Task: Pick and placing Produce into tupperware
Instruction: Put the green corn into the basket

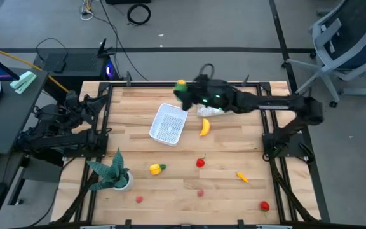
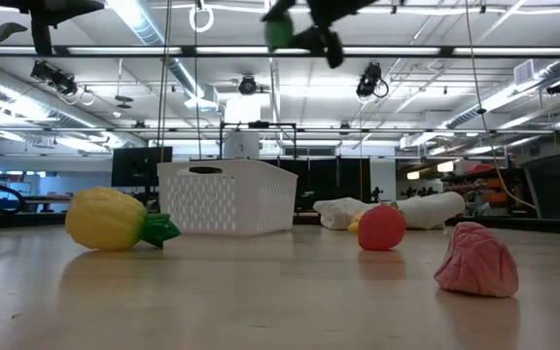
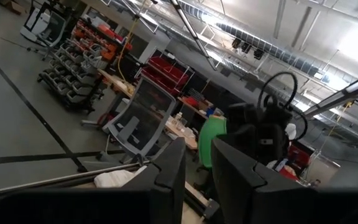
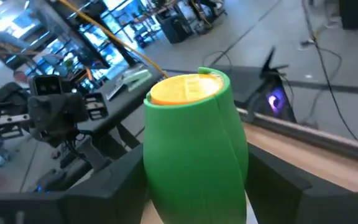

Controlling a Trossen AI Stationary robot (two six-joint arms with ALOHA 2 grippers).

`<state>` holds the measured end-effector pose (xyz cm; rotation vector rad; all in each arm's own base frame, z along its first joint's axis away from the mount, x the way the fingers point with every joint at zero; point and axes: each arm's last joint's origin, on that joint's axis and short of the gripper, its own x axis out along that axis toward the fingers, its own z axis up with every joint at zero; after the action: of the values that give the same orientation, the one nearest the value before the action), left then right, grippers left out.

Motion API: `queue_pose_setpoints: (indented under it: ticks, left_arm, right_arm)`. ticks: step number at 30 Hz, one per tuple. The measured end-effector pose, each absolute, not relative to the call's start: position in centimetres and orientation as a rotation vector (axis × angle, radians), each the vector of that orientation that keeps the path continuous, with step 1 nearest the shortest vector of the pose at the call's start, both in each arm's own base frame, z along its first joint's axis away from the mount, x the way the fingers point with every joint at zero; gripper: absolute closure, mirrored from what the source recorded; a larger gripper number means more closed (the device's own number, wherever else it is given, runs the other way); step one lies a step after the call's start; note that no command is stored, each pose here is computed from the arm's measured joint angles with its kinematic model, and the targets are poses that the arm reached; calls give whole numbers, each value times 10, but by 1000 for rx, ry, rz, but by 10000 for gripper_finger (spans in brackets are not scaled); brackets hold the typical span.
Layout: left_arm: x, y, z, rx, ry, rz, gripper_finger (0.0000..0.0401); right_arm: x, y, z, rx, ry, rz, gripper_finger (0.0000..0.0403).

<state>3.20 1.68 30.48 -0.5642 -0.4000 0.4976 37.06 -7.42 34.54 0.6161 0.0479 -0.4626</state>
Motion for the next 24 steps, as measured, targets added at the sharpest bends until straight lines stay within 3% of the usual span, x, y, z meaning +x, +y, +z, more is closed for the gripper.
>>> queue_pose_setpoints:
  ticks: [6, 12, 24]
  left_arm:
    - [32, 17, 305, -565, -400, 498, 322]
    - [32, 17, 305, -564, -397, 499, 317]
    - [34, 17, 298, -553, -325, 520, 322]
  right_arm:
    - [430, -81, 319, 591, 269, -470, 172]
    - [448, -80, 266, 646, 616, -573, 176]
    - [469, -75, 190, 591, 836, -489, 175]
